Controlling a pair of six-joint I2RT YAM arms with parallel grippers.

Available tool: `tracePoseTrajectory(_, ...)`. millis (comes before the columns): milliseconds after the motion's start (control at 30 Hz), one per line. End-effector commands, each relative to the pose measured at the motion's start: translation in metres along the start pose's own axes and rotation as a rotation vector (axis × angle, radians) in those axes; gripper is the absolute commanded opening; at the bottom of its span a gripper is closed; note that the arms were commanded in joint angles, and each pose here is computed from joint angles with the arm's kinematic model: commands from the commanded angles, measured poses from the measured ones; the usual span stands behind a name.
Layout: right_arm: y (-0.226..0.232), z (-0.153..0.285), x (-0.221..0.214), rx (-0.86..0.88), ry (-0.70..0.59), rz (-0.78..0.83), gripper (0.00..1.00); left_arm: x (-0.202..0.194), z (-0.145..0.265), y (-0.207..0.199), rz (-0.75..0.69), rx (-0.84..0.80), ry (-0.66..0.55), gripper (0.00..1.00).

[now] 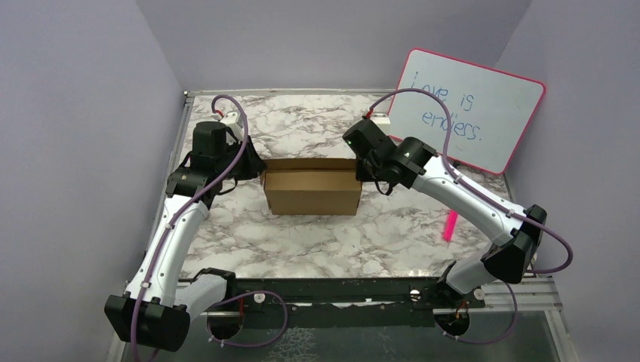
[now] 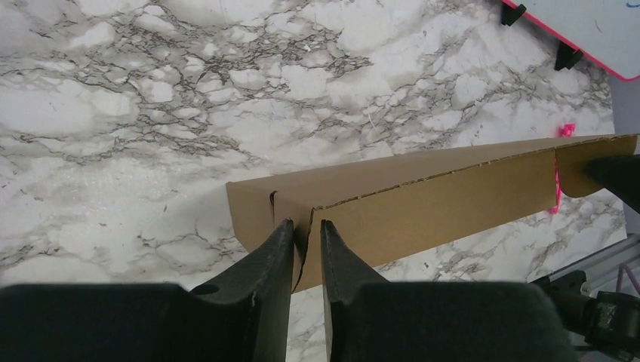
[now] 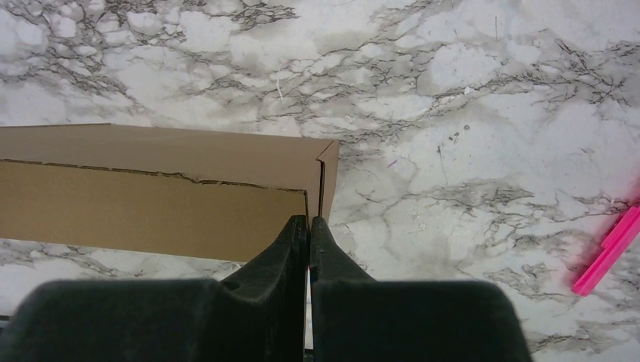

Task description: Fold the paper box

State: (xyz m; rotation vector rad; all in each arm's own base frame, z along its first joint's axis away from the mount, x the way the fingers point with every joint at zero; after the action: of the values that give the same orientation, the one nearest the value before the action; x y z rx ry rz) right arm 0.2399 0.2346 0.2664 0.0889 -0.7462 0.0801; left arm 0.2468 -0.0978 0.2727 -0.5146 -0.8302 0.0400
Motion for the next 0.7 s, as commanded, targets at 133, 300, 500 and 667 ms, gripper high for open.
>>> tracePoseTrajectory(133,-0.0024,-0.0068,-0.0002,-0.034,-0.034,-0.022,0.04,0.0021,0.002,-0.0084,0.021,-0.053,-0.038,0.2)
tracePoseTrajectory(300,-0.0015,-0.0109,-0.0048,-0.03,-0.022,-0.014,0.02,0.0017,0.0012,-0.0092,0.037,-0.061,-0.052,0.2)
tracePoseTrajectory(500,0.0016,-0.0123,-0.0079,-0.007,-0.013,-0.028,0.01,-0.0004,0.0012,-0.0094,0.059,-0.068,-0.067,0.21)
tracePoseTrajectory(667,0.0013,-0.0107,-0.0081,0.017,-0.033,-0.033,0.01,-0.002,0.0004,-0.009,0.072,-0.07,-0.075,0.21)
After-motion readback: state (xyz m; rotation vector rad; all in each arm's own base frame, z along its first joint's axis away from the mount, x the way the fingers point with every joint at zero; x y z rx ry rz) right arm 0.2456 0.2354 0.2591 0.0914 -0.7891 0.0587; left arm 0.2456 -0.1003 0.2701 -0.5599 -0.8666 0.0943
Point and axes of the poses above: each gripper's point midway between its finger pads, its own z axis back along the fingers, its own y axis along the line the jaws close on, x = y × z, the point moved 5 cm from there along z, back along the fingers, and after that the axes turned 3 degrees about z, right-handed, at the moved point
